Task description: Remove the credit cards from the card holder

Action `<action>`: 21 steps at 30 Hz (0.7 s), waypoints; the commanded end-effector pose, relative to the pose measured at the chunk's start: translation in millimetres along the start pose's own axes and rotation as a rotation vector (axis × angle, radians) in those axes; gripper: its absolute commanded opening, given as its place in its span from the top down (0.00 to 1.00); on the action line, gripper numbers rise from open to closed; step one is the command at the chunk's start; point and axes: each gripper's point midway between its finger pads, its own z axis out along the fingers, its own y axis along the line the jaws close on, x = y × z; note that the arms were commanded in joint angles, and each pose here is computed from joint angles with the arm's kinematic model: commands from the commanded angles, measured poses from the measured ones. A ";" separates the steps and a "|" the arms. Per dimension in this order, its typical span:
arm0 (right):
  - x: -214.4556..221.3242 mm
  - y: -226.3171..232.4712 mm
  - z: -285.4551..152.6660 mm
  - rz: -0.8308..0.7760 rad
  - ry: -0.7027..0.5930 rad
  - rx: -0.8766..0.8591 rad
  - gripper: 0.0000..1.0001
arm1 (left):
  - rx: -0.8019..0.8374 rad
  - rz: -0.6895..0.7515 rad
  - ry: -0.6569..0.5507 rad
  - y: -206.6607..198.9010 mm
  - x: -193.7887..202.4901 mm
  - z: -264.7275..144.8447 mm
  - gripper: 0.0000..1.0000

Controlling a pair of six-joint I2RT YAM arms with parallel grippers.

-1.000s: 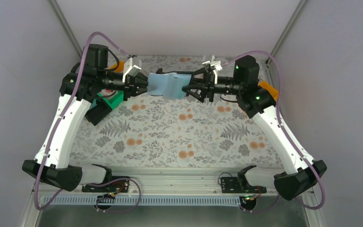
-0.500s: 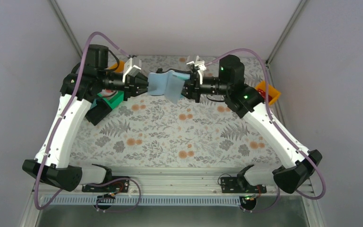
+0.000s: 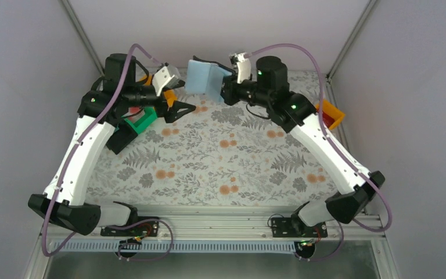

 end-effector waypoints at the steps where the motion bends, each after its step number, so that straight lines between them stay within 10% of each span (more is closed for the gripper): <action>1: 9.7 -35.0 24.0 0.161 0.024 0.297 0.96 | -0.143 0.011 0.011 25.9 -8.5 8.9 0.00; 21: 2.8 14.1 46.6 0.126 0.023 0.178 0.96 | -0.513 -0.070 0.209 105.1 46.9 16.2 0.00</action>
